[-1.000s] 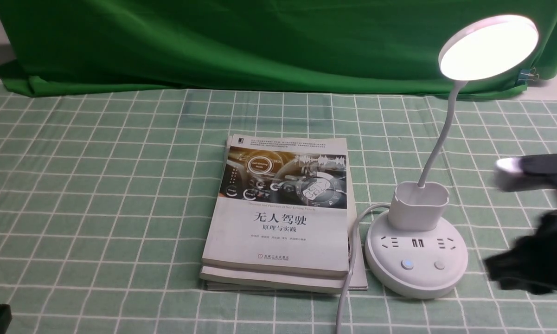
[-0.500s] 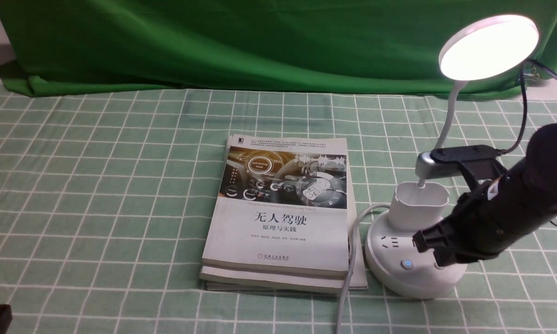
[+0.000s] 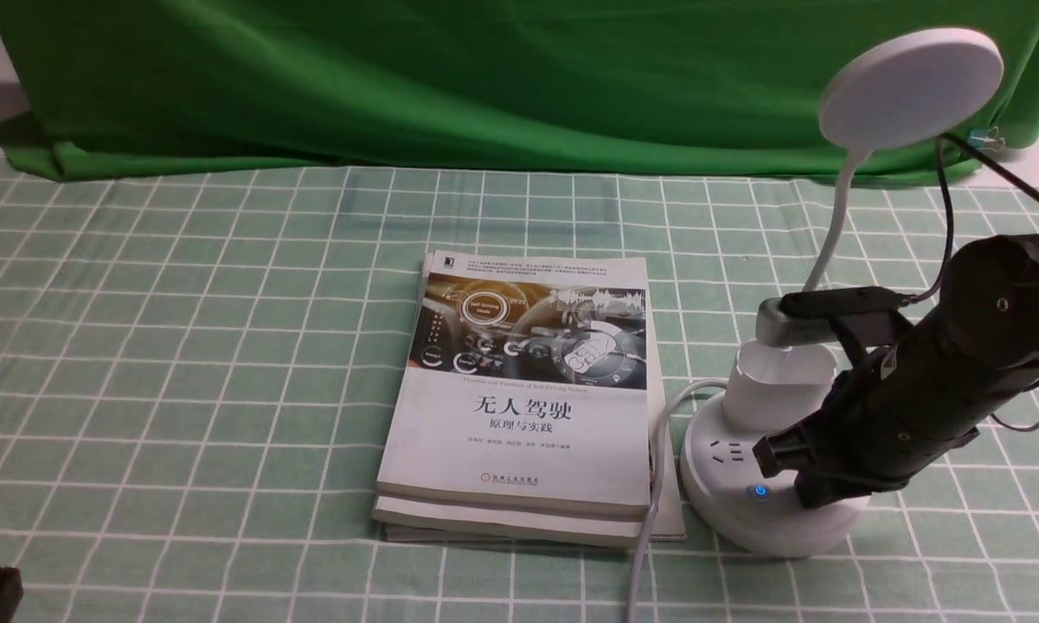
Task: Turn off the desk lamp on the blue coffee tablecloth by hand.
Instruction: 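Press the power button on the lamp base to turn the lamp off with the right gripper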
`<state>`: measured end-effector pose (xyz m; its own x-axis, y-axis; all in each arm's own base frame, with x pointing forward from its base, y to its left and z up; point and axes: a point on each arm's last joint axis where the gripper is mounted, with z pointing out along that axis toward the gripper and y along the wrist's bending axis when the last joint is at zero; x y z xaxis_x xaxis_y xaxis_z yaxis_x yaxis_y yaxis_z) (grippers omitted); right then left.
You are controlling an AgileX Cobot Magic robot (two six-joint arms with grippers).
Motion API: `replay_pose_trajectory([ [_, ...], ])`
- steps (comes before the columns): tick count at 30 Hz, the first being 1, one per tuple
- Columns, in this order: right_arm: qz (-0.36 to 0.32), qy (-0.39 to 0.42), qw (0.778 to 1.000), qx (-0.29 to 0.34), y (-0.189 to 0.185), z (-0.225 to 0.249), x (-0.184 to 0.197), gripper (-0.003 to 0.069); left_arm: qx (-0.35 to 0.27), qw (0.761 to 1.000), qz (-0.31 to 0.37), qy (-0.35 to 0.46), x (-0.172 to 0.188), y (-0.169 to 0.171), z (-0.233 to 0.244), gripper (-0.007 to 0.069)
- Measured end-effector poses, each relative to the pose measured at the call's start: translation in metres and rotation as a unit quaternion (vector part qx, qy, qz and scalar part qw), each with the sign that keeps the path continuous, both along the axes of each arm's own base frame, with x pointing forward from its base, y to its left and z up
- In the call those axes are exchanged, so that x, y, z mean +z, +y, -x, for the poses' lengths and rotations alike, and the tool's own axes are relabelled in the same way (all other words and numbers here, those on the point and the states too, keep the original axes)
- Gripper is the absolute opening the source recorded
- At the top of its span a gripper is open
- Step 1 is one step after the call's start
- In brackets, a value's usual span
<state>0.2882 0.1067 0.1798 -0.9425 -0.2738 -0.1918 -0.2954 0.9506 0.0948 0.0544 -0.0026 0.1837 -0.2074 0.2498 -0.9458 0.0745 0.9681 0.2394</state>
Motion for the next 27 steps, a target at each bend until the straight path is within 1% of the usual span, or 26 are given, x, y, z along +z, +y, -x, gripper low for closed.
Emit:
replay_pose_trajectory([
  [5,-0.004,-0.007,1.000,-0.001,0.000,0.000,0.004,0.0039,0.000,1.000,0.000,0.000,0.000,0.000,0.000,0.0000],
  [8,-0.012,-0.030,0.999,-0.001,-0.001,0.003,0.019,0.0039,0.000,1.000,0.000,0.000,0.000,0.000,0.000,0.0000],
  [12,-0.013,-0.038,0.999,0.000,-0.001,0.004,0.024,0.0039,0.000,1.000,0.000,0.000,0.000,0.000,0.000,0.0000],
  [19,0.012,-0.008,1.000,0.006,-0.002,-0.001,0.002,0.0039,0.000,1.000,0.000,0.000,0.000,0.000,0.000,0.0000],
  [27,0.009,-0.016,1.000,-0.001,-0.001,-0.004,0.005,0.0039,0.000,1.000,0.000,0.000,0.000,0.000,0.000,0.0000],
])
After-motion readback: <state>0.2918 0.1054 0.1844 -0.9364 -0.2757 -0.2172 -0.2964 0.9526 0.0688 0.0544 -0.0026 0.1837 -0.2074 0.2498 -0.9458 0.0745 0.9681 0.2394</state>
